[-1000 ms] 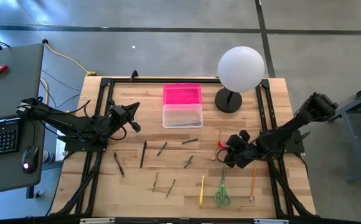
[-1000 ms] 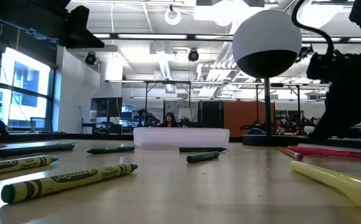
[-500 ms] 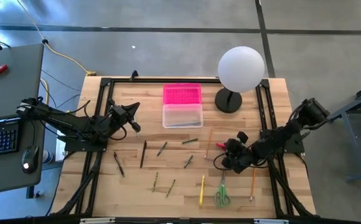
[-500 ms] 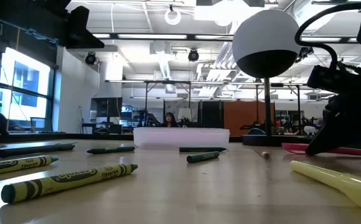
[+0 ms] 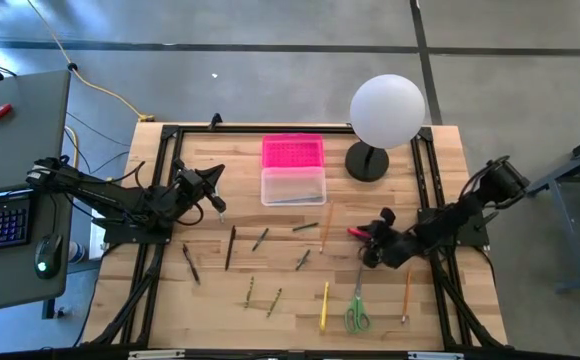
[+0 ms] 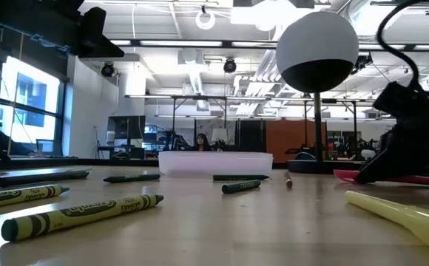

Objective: Pick & place school supplies into a supply box
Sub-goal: Put the pink pen into the transparent supply box

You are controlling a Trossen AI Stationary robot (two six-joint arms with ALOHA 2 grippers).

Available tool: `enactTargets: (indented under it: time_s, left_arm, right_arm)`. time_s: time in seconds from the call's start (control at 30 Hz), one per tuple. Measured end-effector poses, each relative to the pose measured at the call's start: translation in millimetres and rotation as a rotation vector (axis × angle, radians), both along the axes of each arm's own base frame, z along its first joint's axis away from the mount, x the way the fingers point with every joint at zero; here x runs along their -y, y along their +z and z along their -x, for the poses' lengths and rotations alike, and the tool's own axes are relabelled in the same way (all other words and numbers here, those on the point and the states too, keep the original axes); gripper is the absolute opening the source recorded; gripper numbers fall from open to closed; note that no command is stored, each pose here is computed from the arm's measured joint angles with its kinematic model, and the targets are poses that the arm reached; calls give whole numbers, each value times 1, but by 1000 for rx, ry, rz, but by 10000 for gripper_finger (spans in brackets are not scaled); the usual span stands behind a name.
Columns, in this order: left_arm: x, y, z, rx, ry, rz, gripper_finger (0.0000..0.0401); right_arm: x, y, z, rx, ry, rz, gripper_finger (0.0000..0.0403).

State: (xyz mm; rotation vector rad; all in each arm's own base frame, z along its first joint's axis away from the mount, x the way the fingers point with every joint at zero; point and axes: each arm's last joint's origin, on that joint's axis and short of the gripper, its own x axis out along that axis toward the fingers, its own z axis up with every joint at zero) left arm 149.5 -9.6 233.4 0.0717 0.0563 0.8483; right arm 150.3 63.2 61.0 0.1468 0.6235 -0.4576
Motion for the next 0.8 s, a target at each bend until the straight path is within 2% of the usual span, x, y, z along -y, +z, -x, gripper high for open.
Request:
enactTargets:
  time_s: [0.13,0.33,0.47,0.57,0.7,0.8]
  left_arm:
    - [0,0,0,0,0,0,46]
    - [0,0,0,7,0,6,46]
    - [0,0,0,19,1,17,46]
    - [0,0,0,19,1,17,46]
    - [0,0,0,19,1,17,46]
    - [0,0,0,19,0,17,46]
  right_arm:
    - [7,-1,10,24,90,73,98]
    - [14,-2,7,-12,93,62,98]
    - [15,-1,5,-29,110,105,97]
    - [16,0,3,-27,117,126,75]
    - [17,2,0,-1,124,141,19]
    - [17,7,-4,67,102,143,21]
